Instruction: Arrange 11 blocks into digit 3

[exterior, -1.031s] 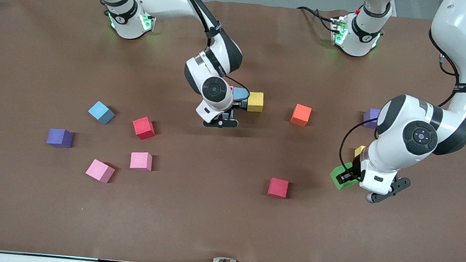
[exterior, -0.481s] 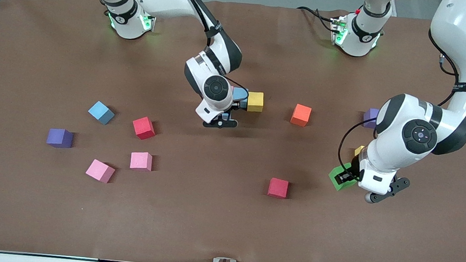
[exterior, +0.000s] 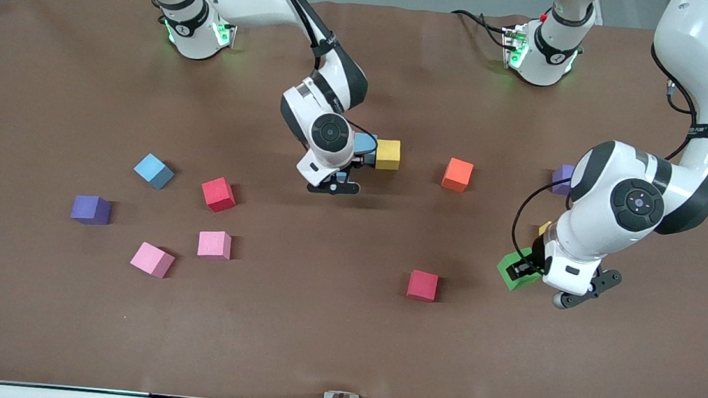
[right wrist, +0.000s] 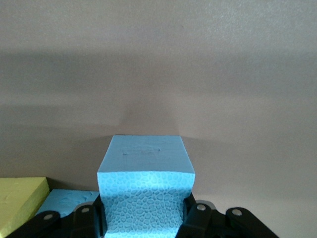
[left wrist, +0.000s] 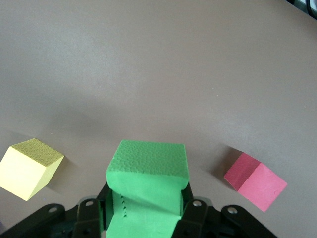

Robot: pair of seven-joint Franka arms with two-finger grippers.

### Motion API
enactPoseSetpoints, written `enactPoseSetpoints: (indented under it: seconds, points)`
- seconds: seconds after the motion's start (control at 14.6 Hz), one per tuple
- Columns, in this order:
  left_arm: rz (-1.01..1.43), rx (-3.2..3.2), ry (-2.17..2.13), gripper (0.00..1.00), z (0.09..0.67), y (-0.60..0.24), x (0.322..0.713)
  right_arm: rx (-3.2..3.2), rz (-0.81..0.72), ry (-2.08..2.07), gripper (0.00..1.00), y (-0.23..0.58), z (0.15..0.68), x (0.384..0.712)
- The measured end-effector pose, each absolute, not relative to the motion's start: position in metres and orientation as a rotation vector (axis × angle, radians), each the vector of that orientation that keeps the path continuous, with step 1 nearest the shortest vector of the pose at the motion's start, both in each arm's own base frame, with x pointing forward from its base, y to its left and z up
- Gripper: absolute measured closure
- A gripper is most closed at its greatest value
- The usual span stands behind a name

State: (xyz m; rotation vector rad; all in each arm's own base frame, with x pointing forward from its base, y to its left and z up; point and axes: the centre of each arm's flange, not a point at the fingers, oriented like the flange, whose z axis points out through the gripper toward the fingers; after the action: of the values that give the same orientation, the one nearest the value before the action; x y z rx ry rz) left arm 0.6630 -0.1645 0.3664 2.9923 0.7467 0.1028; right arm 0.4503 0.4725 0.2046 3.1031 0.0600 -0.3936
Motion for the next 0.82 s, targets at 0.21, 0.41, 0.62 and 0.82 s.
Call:
enactPoseSetpoints:
  seconds: [0.21, 0.41, 0.62, 0.82]
  points:
    - [0.102, 2.992, 0.746, 0.47, 0.3664, -0.1648, 0.6629, 3.1, -0.395, 0.054, 0.44, 0.4752, 0.2046, 0.4471]
    - [0.102, 2.992, 0.746, 0.47, 0.3664, -0.1649, 0.6628, 3.094, -0.403, 0.054, 0.44, 0.4752, 0.2045, 0.4459]
    - [0.102, 2.992, 0.745, 0.47, 0.3665, -0.165, 0.6628, 3.091, -0.408, 0.054, 0.44, 0.4749, 0.2044, 0.4455]
    - [0.103, 2.992, 0.746, 0.47, 0.3666, -0.1649, 0.6629, 3.091, -0.408, 0.051, 0.44, 0.4748, 0.2044, 0.4454]
